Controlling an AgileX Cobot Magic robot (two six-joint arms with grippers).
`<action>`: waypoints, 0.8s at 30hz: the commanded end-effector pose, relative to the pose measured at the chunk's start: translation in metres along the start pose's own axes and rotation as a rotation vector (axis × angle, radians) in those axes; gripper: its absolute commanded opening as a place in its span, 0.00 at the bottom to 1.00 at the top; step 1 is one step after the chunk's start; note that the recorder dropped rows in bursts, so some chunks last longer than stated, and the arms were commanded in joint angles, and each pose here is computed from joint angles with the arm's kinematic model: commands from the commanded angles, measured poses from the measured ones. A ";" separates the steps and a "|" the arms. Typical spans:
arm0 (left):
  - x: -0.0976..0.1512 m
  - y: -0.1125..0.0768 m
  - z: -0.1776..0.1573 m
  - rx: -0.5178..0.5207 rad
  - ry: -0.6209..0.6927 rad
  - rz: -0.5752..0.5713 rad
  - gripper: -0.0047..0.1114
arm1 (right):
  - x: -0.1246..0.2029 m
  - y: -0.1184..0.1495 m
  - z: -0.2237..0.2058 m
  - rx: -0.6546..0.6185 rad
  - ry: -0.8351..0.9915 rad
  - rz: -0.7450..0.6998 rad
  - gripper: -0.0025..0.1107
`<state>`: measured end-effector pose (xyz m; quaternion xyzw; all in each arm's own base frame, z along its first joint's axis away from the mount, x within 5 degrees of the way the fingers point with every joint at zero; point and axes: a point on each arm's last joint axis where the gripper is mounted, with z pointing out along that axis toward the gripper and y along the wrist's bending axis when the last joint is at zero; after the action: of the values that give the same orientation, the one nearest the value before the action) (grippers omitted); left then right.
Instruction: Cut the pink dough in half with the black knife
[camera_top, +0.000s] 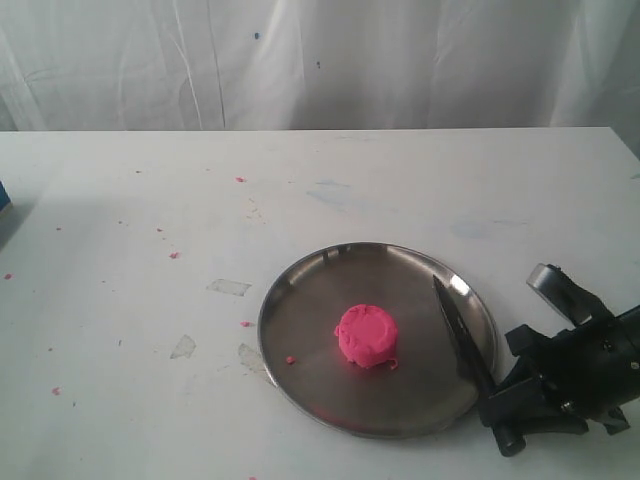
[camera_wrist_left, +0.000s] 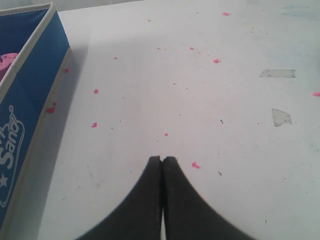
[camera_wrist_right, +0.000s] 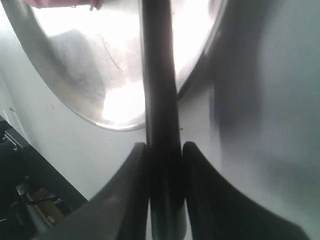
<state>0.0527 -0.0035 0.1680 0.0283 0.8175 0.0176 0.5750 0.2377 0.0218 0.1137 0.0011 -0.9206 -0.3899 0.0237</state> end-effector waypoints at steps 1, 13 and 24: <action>-0.001 0.000 0.000 -0.005 -0.010 -0.001 0.04 | -0.003 0.002 -0.001 -0.012 -0.005 -0.006 0.07; -0.001 0.000 0.000 -0.005 -0.010 -0.001 0.04 | -0.011 0.023 -0.005 -0.106 -0.001 -0.049 0.02; -0.001 0.000 0.000 -0.005 -0.010 -0.001 0.04 | -0.021 0.056 -0.001 -0.145 -0.059 -0.174 0.02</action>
<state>0.0527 -0.0035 0.1680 0.0283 0.8175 0.0176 0.5750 0.2579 0.0548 0.1473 0.0565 -0.8926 -0.4468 -0.0197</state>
